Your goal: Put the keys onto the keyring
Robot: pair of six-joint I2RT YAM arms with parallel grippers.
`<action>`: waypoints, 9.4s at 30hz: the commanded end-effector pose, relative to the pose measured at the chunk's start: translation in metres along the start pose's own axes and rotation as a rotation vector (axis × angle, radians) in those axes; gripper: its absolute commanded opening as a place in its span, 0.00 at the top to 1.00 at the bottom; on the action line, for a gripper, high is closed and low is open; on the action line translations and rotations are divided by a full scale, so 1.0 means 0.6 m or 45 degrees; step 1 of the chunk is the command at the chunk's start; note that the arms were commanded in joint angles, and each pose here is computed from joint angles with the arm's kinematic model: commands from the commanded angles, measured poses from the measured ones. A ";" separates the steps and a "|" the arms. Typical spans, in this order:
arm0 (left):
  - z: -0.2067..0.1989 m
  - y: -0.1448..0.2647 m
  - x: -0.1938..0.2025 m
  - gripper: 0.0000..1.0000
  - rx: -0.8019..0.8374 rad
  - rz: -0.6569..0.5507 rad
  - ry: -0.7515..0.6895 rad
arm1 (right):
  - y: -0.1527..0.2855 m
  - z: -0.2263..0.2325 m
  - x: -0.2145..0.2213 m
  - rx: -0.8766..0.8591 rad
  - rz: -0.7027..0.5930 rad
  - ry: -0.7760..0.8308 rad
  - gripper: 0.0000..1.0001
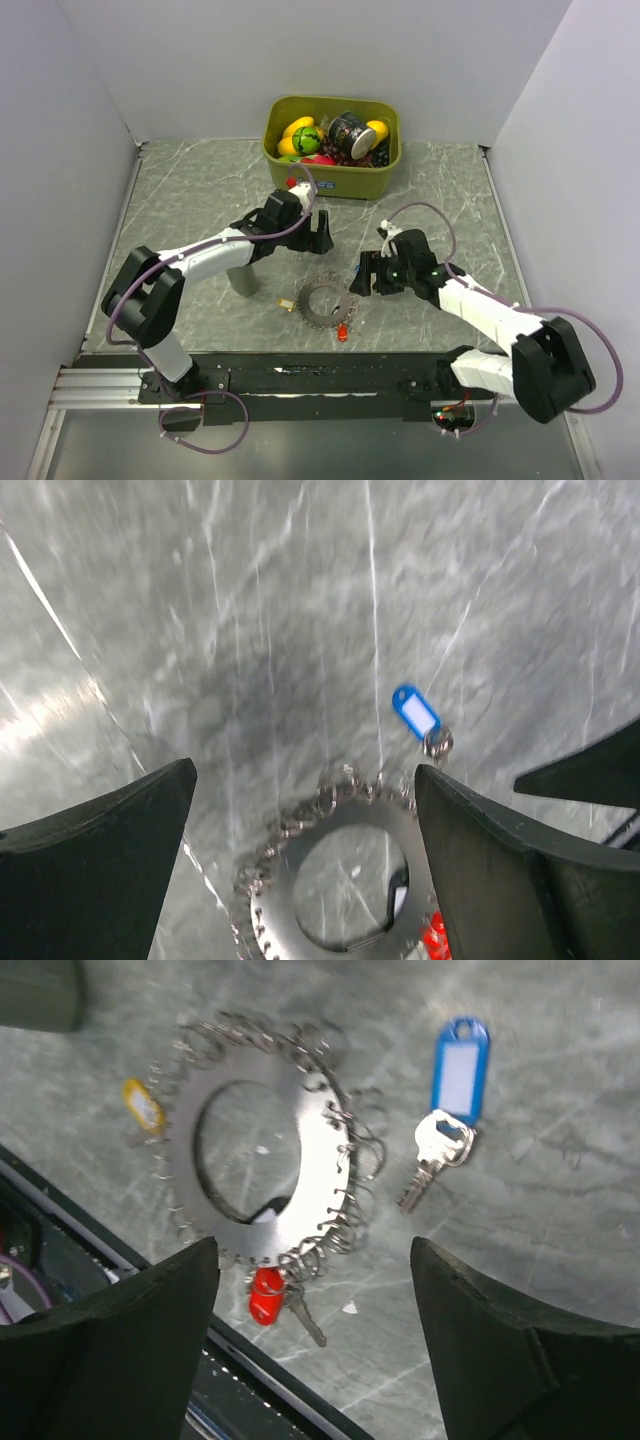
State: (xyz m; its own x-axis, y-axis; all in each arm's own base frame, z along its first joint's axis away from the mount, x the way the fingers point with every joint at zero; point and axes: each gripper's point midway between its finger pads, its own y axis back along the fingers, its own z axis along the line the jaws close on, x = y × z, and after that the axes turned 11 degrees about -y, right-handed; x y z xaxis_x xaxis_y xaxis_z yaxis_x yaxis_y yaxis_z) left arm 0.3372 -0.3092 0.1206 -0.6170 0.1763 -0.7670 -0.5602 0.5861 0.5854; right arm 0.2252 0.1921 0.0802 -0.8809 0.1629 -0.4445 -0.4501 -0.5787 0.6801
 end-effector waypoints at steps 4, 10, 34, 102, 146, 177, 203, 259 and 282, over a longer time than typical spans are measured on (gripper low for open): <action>-0.051 -0.010 0.028 0.01 0.223 0.075 0.070 | -0.047 -0.011 0.017 0.005 0.089 -0.134 0.24; -0.086 -0.008 0.041 0.12 0.394 0.078 0.089 | -0.067 -0.013 0.010 -0.028 0.093 -0.205 0.29; -0.173 -0.052 0.136 0.55 0.630 0.255 0.159 | -0.078 -0.061 0.003 -0.010 0.072 -0.442 0.66; -0.260 0.188 -0.036 0.99 0.972 -0.027 -0.760 | 0.208 0.221 -0.104 -0.880 -0.259 0.727 0.31; -0.302 0.325 -0.115 0.99 1.046 -0.534 -0.949 | 0.222 0.297 -0.087 -1.097 -0.098 0.703 1.00; -0.292 0.369 -0.203 0.50 1.286 -0.737 -0.338 | 0.337 0.364 -0.160 -1.258 -0.709 0.579 1.00; -0.298 0.349 -0.201 0.99 1.199 -0.702 -0.458 | 0.317 0.357 -0.169 -1.202 -0.681 0.555 1.00; -0.259 0.311 -0.140 0.99 0.808 -0.160 -1.158 | 0.228 0.340 -0.145 -1.043 -0.222 1.010 0.24; -0.256 0.329 -0.152 0.99 0.764 -0.231 -1.186 | 0.195 0.322 -0.143 -0.965 -0.132 0.941 1.00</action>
State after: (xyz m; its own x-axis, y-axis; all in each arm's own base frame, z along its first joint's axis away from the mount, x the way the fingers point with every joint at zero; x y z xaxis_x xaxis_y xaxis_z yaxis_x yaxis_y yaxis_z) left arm 0.2070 -0.3269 0.3069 0.1480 0.5303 -0.8348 -0.0849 0.8478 0.5236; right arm 0.2115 0.2661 0.2944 -0.4711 -0.1596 -0.8675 -0.0263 -0.9805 0.1947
